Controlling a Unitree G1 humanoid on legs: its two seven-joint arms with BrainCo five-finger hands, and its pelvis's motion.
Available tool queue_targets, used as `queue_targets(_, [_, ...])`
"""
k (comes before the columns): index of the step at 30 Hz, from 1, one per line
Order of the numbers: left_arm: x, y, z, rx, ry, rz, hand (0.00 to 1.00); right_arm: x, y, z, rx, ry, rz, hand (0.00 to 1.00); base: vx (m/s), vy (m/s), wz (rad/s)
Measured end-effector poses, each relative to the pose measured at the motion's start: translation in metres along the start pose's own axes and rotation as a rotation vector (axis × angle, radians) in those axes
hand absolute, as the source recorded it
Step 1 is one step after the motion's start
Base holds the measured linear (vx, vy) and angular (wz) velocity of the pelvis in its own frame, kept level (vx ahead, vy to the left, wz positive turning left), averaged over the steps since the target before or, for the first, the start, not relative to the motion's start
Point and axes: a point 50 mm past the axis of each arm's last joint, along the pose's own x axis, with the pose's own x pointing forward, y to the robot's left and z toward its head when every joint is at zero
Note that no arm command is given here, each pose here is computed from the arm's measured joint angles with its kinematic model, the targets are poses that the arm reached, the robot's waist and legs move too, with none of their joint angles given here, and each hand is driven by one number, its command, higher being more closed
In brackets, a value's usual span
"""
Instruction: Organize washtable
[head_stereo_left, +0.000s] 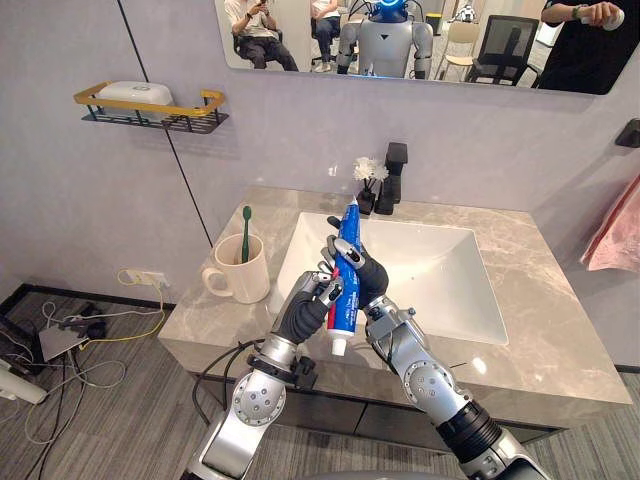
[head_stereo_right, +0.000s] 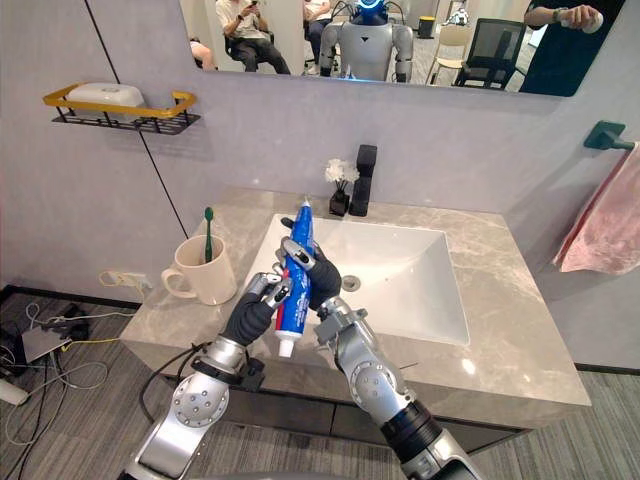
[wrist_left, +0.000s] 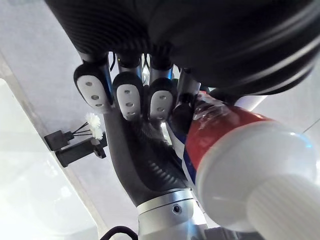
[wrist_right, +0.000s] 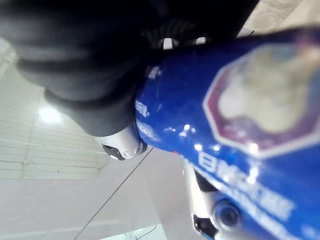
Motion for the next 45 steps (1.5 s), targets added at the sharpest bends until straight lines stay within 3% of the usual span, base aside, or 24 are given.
queue_targets(5, [0.001, 0.005, 0.002, 0.003, -0.021, 0.030, 1.00, 0.002, 0.006, 0.004, -0.016, -0.023, 0.025, 1.00, 0.00, 0.000, 0.00])
queue_targets(6, [0.002, 0.006, 0.003, 0.001, -0.029, 0.039, 0.00, 0.003, 0.008, 0.005, -0.021, -0.031, 0.031, 1.00, 0.00, 0.000, 0.00])
queue_targets(12, [0.002, 0.022, 0.012, 0.017, -0.061, 0.122, 0.00, 0.006, 0.015, 0.026, -0.049, -0.134, 0.056, 1.00, 0.00, 0.000, 0.01])
queue_targets(18, [-0.010, 0.064, 0.020, 0.103, -0.080, 0.346, 0.00, -0.001, 0.015, 0.070, -0.131, -0.363, 0.045, 1.00, 0.00, 0.000, 0.06])
queue_targets(28, [-0.036, 0.110, 0.043, 0.204, -0.133, 0.672, 0.00, -0.010, 0.025, 0.091, -0.310, -0.464, 0.007, 1.00, -0.02, -0.004, 0.05])
queue_targets(37, [-0.107, 0.159, 0.023, 0.324, 0.094, 1.103, 0.00, -0.043, 0.023, 0.121, -0.485, -0.659, -0.124, 1.00, 0.01, -0.003, 0.06])
queue_targets(45, [-0.178, 0.148, -0.049, 0.137, 0.534, 1.272, 0.00, -0.057, 0.020, 0.134, -0.534, -0.768, -0.223, 1.00, 0.00, 0.000, 0.00])
